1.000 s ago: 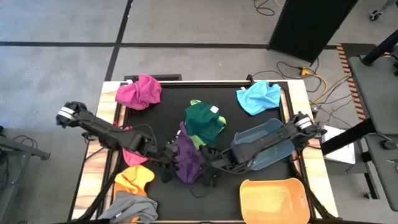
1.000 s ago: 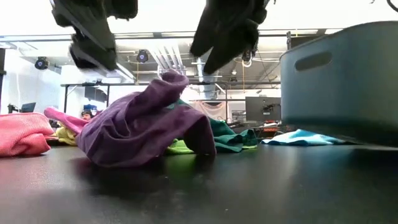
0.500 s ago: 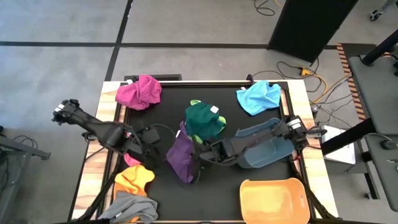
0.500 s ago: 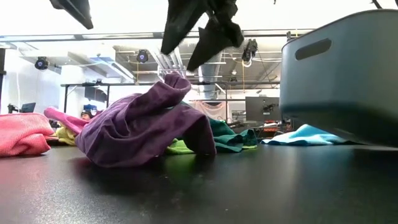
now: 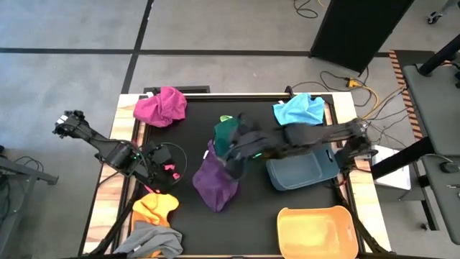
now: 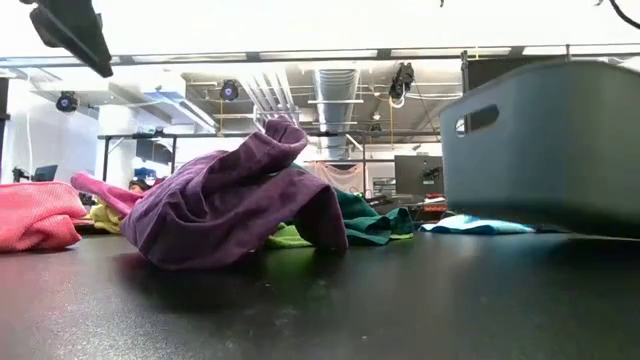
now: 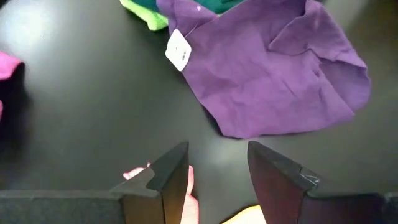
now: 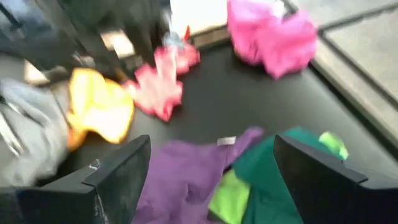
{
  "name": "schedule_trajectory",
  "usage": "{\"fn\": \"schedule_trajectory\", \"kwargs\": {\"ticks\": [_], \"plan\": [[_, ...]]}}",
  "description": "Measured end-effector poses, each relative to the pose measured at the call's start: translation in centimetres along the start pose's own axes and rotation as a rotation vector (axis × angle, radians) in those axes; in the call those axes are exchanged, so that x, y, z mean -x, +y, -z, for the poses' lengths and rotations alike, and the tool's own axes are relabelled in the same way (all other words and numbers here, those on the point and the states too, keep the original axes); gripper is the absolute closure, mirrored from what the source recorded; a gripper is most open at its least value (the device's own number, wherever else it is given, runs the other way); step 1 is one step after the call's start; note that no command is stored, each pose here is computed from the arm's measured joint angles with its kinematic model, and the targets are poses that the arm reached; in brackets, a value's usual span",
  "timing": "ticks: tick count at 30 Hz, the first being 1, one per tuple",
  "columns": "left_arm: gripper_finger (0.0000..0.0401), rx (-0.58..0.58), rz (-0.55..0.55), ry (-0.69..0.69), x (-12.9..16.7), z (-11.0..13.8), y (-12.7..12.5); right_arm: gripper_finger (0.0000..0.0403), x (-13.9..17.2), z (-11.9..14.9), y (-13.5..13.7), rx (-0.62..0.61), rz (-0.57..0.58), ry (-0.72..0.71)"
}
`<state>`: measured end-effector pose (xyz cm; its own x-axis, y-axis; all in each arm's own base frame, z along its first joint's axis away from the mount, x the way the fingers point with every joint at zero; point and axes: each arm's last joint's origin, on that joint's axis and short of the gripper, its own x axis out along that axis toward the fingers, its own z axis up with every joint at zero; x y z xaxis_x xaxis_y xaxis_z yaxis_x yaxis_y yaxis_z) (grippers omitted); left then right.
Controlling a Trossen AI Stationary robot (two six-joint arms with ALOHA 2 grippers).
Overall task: Sort towels by color in basket
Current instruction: Put the purple towel into the blue bin
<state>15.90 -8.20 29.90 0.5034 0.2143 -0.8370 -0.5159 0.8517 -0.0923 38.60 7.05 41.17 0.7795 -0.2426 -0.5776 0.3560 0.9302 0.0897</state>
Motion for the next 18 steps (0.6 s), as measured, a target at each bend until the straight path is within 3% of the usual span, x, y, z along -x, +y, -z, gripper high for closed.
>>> {"fn": "schedule_trajectory", "kwargs": {"ticks": [4, 9, 12, 16, 18], "plan": [[0.0252, 0.009, 0.015, -0.009, -0.4, 0.5, 0.4, 0.0078, 4.6, -1.4, -1.6, -0.014, -0.018, -0.086], [0.0252, 0.006, 0.011, -0.006, -0.7, 0.8, 0.7, 0.0074, 7.6, -0.9, -3.3, 0.016, 0.019, -0.049], [0.0252, 0.006, 0.011, -0.005, -0.7, 0.9, 0.8, 0.0075, 9.5, 0.1, -4.8, 0.021, 0.102, 0.037], [0.0252, 0.007, 0.013, -0.007, -0.6, 0.9, 0.8, 0.0083, 11.1, 3.4, -7.2, -0.073, 0.338, 0.274], [0.0252, 0.007, 0.012, -0.007, -0.7, 0.9, 0.8, 0.0087, 10.1, 4.4, -7.1, -0.113, 0.338, 0.285]]}}
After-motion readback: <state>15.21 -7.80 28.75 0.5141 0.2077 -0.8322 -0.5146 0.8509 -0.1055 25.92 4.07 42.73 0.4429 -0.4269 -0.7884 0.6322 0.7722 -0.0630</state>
